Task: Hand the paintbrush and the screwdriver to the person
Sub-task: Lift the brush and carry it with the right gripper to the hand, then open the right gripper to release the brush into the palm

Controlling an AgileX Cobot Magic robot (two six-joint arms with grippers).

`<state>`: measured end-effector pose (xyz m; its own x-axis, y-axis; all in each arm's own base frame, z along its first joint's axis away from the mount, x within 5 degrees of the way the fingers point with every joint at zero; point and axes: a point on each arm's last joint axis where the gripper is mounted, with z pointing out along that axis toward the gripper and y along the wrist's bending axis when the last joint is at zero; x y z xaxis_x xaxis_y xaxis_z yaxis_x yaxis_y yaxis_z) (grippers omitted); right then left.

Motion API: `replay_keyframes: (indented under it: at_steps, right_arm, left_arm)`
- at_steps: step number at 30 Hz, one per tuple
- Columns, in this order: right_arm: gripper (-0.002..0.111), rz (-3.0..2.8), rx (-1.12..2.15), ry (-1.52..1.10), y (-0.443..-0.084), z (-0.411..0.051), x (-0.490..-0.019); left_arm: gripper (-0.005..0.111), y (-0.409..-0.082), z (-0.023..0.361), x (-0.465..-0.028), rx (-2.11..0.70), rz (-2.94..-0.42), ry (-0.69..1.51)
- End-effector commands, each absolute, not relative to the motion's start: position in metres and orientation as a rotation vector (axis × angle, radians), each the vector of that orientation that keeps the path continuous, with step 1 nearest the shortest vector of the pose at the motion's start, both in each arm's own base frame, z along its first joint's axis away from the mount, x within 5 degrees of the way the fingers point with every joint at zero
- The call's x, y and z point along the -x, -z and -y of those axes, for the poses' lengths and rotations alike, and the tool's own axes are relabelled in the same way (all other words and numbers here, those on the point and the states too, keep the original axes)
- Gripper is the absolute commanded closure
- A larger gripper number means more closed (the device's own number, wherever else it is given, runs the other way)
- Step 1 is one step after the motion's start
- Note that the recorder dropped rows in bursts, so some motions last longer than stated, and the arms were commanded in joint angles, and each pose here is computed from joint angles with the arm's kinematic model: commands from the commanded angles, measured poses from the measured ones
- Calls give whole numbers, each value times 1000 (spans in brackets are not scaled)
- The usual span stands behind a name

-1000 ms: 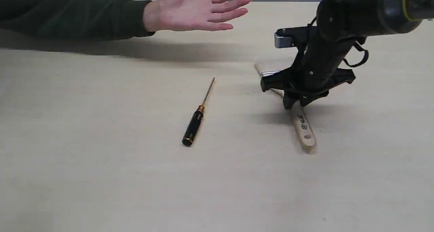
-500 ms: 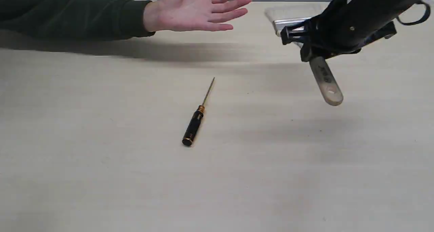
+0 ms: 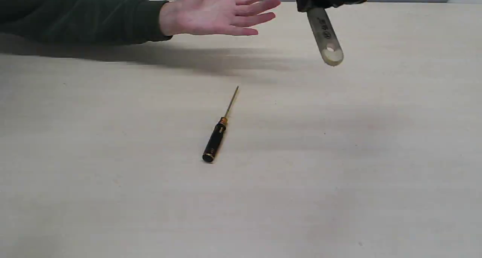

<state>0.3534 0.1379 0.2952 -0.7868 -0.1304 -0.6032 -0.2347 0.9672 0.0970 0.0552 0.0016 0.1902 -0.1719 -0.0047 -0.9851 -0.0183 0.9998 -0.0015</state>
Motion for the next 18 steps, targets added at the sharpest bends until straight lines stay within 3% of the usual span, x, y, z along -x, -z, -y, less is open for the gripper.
replay_keyframes:
  at_steps: [1,18]
  right_arm:
    - [104,-2447,264,-230,-296,-146,-371]
    - [104,-2424,336,-266,-259,-213,-449]
  left_arm:
    - [107,-191,-1,-55,15,-1733,-1]
    - [107,-191,-1,-55,15,-1733,-1]
